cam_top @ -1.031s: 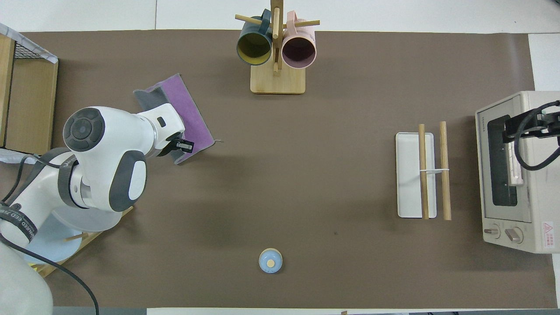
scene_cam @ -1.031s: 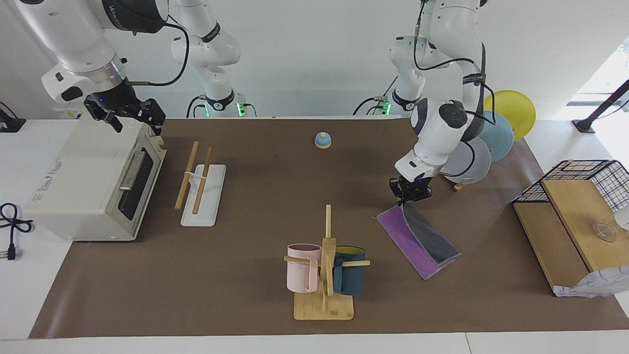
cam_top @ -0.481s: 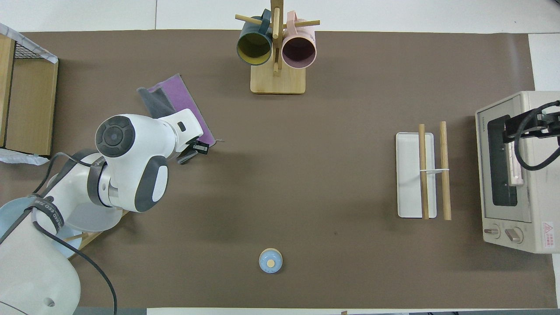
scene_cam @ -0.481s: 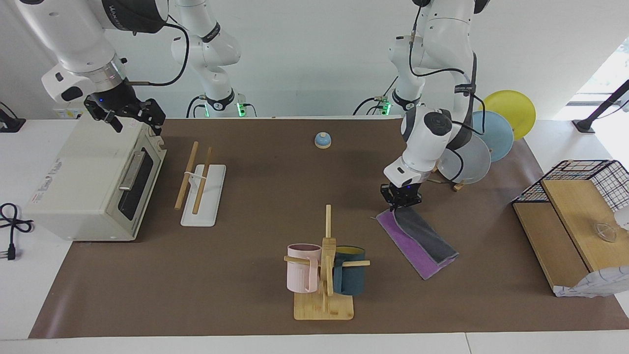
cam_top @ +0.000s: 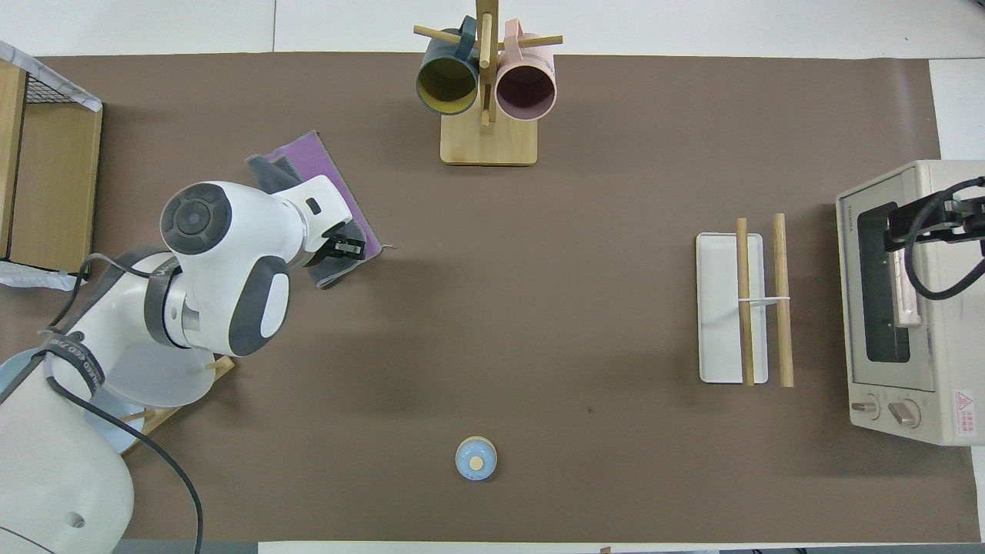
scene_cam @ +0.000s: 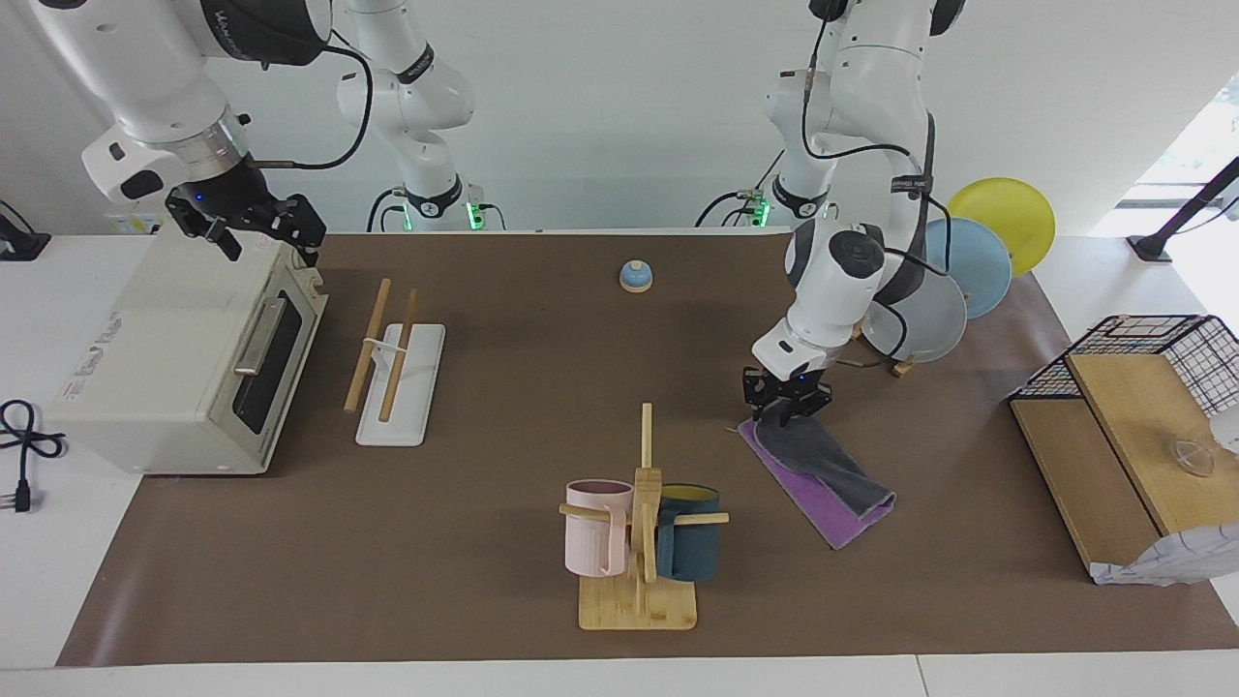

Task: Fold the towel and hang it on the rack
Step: 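Lift the towel edge with the left gripper and fold it over, then lift the folded towel with the left gripper toward the table center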

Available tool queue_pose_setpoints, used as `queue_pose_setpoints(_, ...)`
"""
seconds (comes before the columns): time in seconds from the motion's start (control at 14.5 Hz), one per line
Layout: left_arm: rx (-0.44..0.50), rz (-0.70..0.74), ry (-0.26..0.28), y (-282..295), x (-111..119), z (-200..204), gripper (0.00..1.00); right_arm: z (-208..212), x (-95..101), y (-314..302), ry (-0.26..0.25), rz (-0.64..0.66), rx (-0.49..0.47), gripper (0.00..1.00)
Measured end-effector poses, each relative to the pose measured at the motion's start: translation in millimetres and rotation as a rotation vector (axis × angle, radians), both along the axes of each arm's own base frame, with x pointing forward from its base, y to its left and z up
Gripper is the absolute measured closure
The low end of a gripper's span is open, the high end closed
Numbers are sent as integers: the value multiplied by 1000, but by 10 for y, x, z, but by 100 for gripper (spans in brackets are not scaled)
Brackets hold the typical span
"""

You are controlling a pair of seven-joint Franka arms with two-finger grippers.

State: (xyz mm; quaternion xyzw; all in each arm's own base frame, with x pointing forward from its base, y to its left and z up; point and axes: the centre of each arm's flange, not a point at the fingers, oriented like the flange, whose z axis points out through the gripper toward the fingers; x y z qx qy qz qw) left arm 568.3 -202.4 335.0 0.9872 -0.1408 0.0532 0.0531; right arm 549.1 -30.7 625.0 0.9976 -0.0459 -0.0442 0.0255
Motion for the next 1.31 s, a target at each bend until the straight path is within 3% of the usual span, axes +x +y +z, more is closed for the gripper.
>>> queue_pose_setpoints(0.21, 6, 58, 27, 351, 150, 154, 5, 0, 0, 0, 0, 0, 0, 0)
queue_pose_setpoints(0.28, 8, 87, 40, 529, 184, 138, 0, 0, 0, 0, 0, 0, 0, 0)
queue_pose_setpoints(0.41, -3, 152, 69, 842, 211, 78, 0, 0, 0, 0, 0, 0, 0, 0)
queue_pose_setpoints(0.69, -117, 314, 118, 1140, 70, -206, 0, 0, 0, 0, 0, 0, 0, 0)
queue_pose_setpoints(0.96, -207, 420, 118, 1135, -66, -355, 2, 0, 0, 0, 0, 0, 0, 0)
queue_pose_setpoints(1.31, -255, 459, 93, 1029, -72, -334, 7, 0, 0, 0, 0, 0, 0, 0)
